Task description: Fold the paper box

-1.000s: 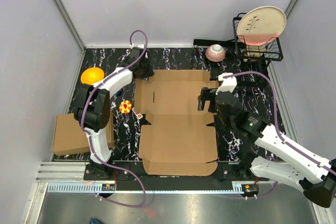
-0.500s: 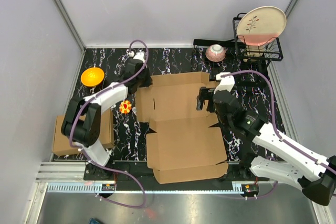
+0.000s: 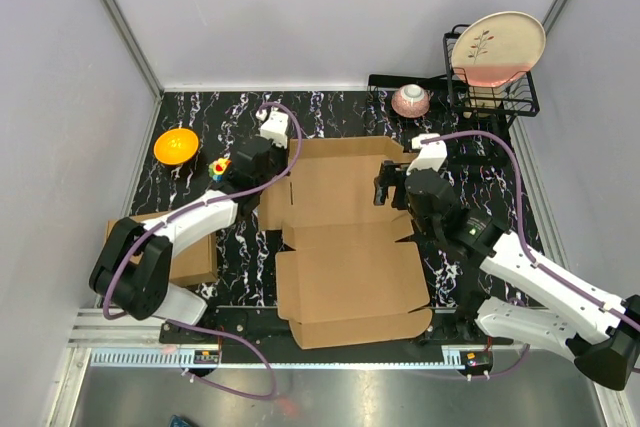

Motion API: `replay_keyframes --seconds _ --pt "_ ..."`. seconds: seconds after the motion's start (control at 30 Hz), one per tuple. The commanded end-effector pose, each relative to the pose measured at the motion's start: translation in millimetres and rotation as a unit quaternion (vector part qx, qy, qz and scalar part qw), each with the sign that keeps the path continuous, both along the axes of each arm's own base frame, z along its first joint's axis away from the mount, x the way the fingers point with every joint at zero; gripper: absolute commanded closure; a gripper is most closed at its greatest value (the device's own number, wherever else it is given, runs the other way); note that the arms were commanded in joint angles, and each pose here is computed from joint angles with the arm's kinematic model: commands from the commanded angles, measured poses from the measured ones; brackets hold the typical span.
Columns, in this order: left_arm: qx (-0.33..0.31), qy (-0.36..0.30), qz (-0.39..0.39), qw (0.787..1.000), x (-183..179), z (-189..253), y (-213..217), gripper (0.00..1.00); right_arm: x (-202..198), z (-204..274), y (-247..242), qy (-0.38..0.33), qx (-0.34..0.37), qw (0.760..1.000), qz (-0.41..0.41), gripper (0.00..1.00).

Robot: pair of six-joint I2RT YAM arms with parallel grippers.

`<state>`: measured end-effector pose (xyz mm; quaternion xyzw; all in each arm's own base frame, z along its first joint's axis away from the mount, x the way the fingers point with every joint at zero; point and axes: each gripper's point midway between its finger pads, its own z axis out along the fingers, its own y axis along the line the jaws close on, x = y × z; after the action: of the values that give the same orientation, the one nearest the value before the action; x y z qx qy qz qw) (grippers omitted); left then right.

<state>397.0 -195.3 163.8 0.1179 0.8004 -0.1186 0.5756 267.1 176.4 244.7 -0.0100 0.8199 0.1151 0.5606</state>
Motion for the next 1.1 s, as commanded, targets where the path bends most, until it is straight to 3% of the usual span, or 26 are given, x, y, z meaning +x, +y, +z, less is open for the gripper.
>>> replay_keyframes --seconds 0.0,0.17,0.4,0.53,0.73,1.07 --pt "0.065 -0.106 -0.007 0.992 15 56 11 1.00 6 16 8 -0.018 0.017 1.000 0.011 0.11" --pt "0.097 -0.124 -0.046 0.986 12 58 5 1.00 6 5 20 -0.003 0.012 0.999 0.031 0.11" --pt "0.041 -0.082 -0.148 0.985 0 32 -37 1.00 5 11 20 -0.007 0.007 0.999 0.039 0.10" --pt "0.021 -0.064 -0.146 0.987 2 19 -39 1.00 -3 11 15 -0.001 0.007 0.999 0.046 0.10" --pt "-0.010 -0.064 -0.118 0.991 20 29 -19 1.00 -22 -59 -7 0.068 -0.001 0.998 0.005 0.11" --pt "-0.006 -0.067 -0.118 0.991 35 48 -13 1.00 -45 -149 -26 0.180 0.007 0.980 -0.083 0.14"
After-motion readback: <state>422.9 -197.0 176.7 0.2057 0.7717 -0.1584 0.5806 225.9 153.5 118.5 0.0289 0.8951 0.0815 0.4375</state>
